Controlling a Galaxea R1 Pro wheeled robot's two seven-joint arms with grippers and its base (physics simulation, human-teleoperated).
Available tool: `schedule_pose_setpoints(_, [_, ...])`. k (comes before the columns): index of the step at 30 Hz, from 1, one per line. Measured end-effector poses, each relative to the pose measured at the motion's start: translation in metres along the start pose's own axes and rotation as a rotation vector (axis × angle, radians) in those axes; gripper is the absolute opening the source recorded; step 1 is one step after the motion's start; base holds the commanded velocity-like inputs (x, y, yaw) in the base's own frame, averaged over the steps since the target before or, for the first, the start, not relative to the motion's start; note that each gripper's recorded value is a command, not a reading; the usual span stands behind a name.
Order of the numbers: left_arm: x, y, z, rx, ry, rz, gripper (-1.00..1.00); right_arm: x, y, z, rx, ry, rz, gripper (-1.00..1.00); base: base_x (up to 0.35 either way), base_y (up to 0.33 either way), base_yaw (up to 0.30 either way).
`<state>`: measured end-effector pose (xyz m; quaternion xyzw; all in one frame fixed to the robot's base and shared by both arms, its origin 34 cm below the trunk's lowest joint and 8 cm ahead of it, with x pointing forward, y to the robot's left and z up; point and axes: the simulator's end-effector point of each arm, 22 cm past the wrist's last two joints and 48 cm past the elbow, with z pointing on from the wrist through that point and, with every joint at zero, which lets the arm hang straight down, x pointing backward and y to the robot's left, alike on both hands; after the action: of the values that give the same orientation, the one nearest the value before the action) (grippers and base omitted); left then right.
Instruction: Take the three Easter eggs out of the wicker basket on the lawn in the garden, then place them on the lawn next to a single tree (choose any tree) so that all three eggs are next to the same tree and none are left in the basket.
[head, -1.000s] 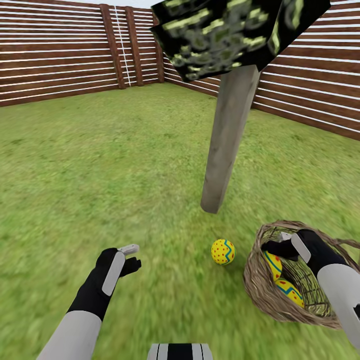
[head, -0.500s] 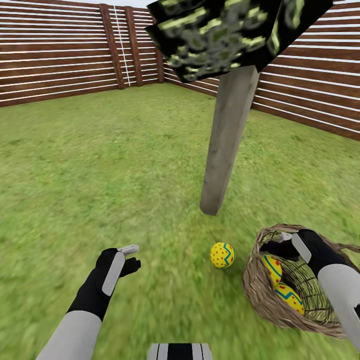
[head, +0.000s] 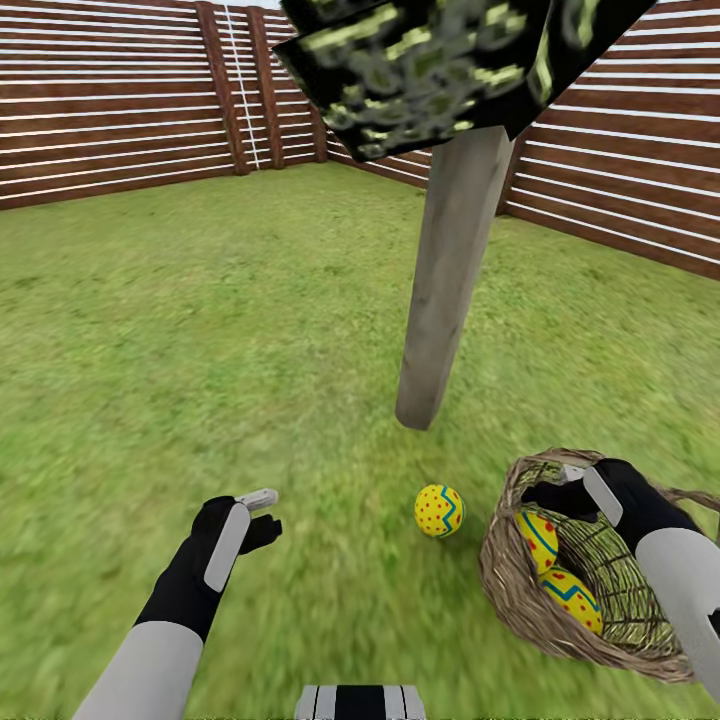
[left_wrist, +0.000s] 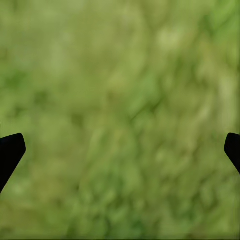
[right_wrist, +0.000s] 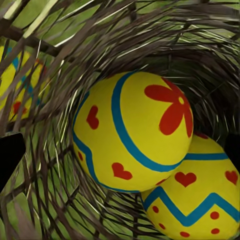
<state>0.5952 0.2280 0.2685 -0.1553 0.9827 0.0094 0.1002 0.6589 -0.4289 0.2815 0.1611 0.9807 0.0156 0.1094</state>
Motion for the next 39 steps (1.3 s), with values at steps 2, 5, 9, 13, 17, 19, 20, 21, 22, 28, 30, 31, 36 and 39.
schedule_pose_setpoints(2, [0.002,0.001,0.004,-0.004,0.006,0.0,1.0,0.003,-0.001,0.004,0.003,0.008,0.0,1.0,0.0,-0.001,0.0])
schedule_pose_setpoints(5, [0.005,0.002,0.009,-0.007,0.014,0.0,1.0,0.007,-0.002,0.011,0.007,0.019,0.0,1.0,0.0,0.0,0.0])
schedule_pose_setpoints(9, [0.01,0.004,0.016,-0.01,0.03,-0.001,1.0,0.012,-0.004,0.019,0.012,0.034,0.0,1.0,0.0,0.0,0.0])
schedule_pose_setpoints(13, [0.015,0.007,0.024,-0.015,0.049,0.001,1.0,0.018,-0.006,0.028,0.018,0.049,-0.001,1.0,0.0,0.0,0.0])
schedule_pose_setpoints(17, [0.001,0.009,0.018,-0.009,0.032,0.01,1.0,0.023,-0.008,0.036,0.023,0.065,-0.001,1.0,0.0,0.0,0.0])
schedule_pose_setpoints(19, [-0.013,0.01,0.013,-0.002,0.01,0.015,1.0,0.026,-0.009,0.041,0.025,0.073,-0.001,1.0,0.0,0.0,0.0])
schedule_pose_setpoints(20, [-0.024,0.01,0.009,0.005,-0.006,0.017,1.0,0.028,-0.009,0.043,0.027,0.077,-0.001,1.0,0.0,0.0,0.0])
schedule_pose_setpoints(21, [-0.03,0.01,0.009,0.008,-0.014,0.018,1.0,0.03,-0.01,0.045,0.029,0.081,-0.001,1.0,0.0,0.0,0.0])
schedule_pose_setpoints(22, [-0.042,0.012,0.006,0.009,-0.03,0.02,1.0,0.031,-0.01,0.047,0.03,0.085,-0.001,1.0,0.0,0.0,0.0])
schedule_pose_setpoints(28, [-0.088,0.032,0.009,-0.024,-0.061,0.024,1.0,0.04,-0.014,0.059,0.04,0.108,-0.002,1.0,0.0,0.0,0.0])
schedule_pose_setpoints(30, [-0.101,0.042,0.012,-0.042,-0.063,0.022,1.0,0.044,-0.015,0.063,0.042,0.116,-0.002,1.0,0.0,0.0,0.0])
schedule_pose_setpoints(31, [-0.104,0.045,0.013,-0.047,-0.062,0.02,1.0,0.045,-0.016,0.065,0.044,0.12,-0.002,1.0,0.0,0.0,0.0])
schedule_pose_setpoints(36, [-0.122,0.048,0.012,-0.005,-0.078,0.016,1.0,0.046,-0.018,0.067,0.047,0.123,-0.001,1.0,0.0,0.0,0.0])
schedule_pose_setpoints(39, [-0.126,0.038,0.011,0.054,-0.084,0.015,1.0,0.045,-0.02,0.066,0.05,0.122,0.0,1.0,0.0,0.0,0.0])
